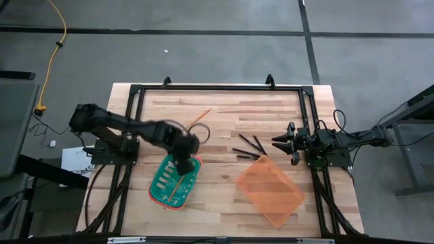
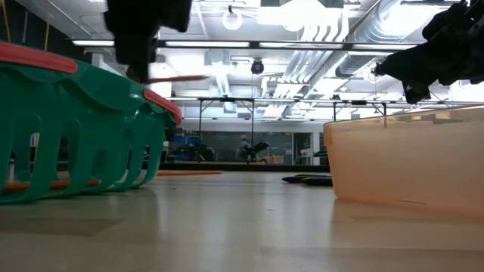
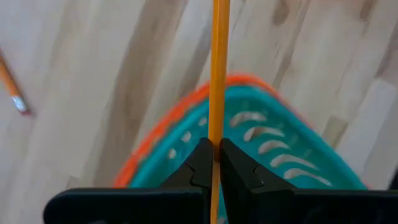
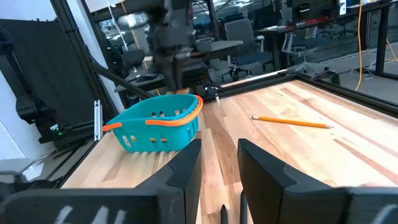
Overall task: Sort pens & pencils
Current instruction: Put the orange pencil into the blue basket
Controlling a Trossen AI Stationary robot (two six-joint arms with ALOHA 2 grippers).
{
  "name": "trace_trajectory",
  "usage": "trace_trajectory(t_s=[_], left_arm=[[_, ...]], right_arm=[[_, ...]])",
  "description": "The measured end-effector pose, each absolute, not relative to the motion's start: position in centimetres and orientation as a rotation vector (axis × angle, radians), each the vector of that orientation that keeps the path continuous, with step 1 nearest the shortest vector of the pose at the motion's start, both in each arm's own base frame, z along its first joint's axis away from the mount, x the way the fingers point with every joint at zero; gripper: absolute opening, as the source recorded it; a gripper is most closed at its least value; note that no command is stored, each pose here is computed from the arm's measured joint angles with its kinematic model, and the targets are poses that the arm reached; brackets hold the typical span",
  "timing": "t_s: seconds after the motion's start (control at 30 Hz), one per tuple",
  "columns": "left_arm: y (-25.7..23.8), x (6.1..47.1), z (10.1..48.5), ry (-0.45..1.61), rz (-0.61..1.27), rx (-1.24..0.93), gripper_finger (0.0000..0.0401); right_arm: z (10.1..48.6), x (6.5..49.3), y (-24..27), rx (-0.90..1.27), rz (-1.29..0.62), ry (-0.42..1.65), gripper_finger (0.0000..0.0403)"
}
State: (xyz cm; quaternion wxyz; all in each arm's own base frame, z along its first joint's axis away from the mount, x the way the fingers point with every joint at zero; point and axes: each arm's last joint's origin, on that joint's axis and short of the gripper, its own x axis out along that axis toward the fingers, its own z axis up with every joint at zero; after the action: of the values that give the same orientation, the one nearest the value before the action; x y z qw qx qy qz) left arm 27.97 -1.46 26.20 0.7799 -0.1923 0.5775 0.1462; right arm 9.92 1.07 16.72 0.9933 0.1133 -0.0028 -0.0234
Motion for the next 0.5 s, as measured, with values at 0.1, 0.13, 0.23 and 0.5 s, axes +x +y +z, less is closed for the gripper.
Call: trace_trajectory(t_s=[0.1,0.13,0.23,0.5], left_arm=[[-3.4,27.5,25.1,1.239,0.342,-0.391,0.0002],[-3.9,27.4,24.9,1.230,0.351,-0.389,0.0002],[-5.0,26.8,25.1,1.211,0.367,-0.412,0.0002],[-7.5,25.9,25.3,1.166,0.433,-0.440,0.0003]], right_arm=[[16.7,9.9,1.1,0.227,-0.047,-0.006,0.0096],[16.7,9.9,1.1,0.227,-0.047,-0.006,0.0096],[16.7,9.9,1.1,0.227,-0.047,-0.006,0.0096],[16.7,9.9,1.1,0.227,-0.047,-0.006,0.0096]])
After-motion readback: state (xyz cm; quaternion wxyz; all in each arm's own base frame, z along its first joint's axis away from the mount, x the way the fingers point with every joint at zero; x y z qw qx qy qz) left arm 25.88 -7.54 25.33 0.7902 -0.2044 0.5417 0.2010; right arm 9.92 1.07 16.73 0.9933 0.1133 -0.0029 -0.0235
